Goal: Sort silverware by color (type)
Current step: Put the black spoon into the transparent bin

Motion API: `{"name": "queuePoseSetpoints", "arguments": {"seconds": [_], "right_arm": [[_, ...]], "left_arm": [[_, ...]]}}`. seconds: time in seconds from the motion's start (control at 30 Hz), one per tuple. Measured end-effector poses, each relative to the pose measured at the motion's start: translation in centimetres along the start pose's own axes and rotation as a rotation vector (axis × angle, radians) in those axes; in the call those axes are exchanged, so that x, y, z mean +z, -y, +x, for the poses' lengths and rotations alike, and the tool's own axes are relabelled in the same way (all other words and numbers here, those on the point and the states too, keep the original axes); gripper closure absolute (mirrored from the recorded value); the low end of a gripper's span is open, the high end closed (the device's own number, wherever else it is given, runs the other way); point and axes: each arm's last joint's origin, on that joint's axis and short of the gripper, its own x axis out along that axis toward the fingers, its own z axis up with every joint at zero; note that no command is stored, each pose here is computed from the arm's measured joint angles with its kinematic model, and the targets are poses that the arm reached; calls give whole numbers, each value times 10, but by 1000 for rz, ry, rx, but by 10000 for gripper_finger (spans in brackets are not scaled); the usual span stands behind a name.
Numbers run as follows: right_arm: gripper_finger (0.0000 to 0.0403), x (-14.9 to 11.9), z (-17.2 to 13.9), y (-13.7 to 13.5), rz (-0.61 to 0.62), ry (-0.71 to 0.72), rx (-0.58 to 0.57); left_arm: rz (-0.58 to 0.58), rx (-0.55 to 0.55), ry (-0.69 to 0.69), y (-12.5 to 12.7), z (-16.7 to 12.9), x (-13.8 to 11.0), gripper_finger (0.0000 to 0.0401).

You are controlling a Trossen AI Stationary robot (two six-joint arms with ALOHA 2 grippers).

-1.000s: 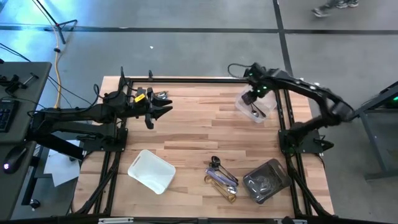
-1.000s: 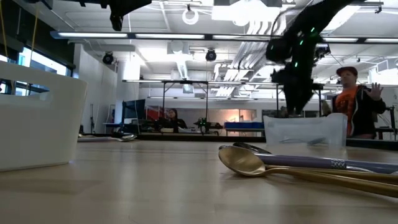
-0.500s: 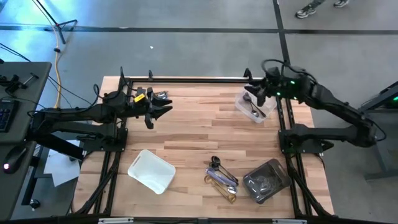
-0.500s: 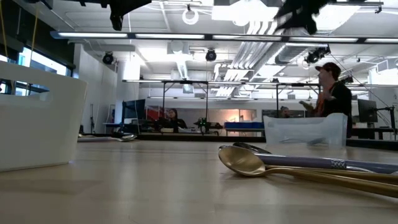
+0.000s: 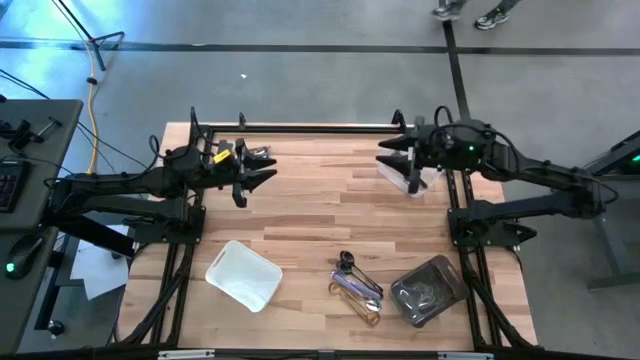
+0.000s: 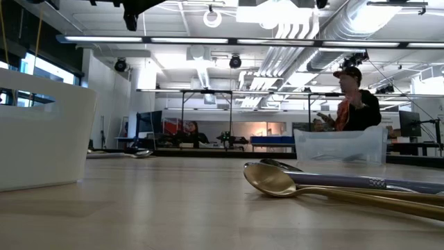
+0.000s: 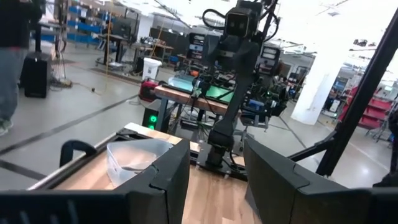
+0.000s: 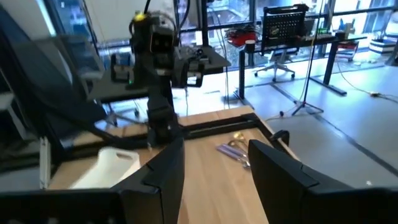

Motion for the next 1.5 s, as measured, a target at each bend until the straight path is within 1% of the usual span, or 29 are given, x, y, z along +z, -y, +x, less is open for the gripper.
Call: {"name": "queuePoseSetpoints", "arguments": {"seconds": [0.1,0.2,0.33,0.4,0.67,0.77,0.87,0.93,1.07,1.17,1.4,1.5], "right_arm": [[240,-1,2,0,-33,-5,0],[240,-1,2,0,-24,-5,5],[240,-1,2,-2,-19,-13,65],[240,-3,2,-2,-15,-33,72],[240,-17,6,-6,-16,-168,80],[240,-19,8,-5,-18,-175,74],[240,-26,12,-5,-27,-141,75],[240,-38,15,-4,-11,-111,73],[240,-49,18,-3,40,-10,75],[240,-58,20,-2,67,-8,75],[242,-60,21,-3,80,3,91],[262,-57,21,-3,90,35,94]], "left_arm": [[36,-2,-5,0,0,0,259],[71,-5,-5,0,0,0,259],[117,-6,-6,0,0,0,259],[134,-6,-6,0,0,0,259],[139,-7,-6,0,0,-1,259],[137,-7,-7,0,0,-1,259],[123,-7,-9,0,0,-1,259],[122,-7,-8,0,0,-1,259],[122,-7,-8,0,0,-1,259],[123,-7,-8,0,0,-1,259],[122,-7,-8,0,0,-1,259],[122,-7,-8,0,0,-1,259]]}}
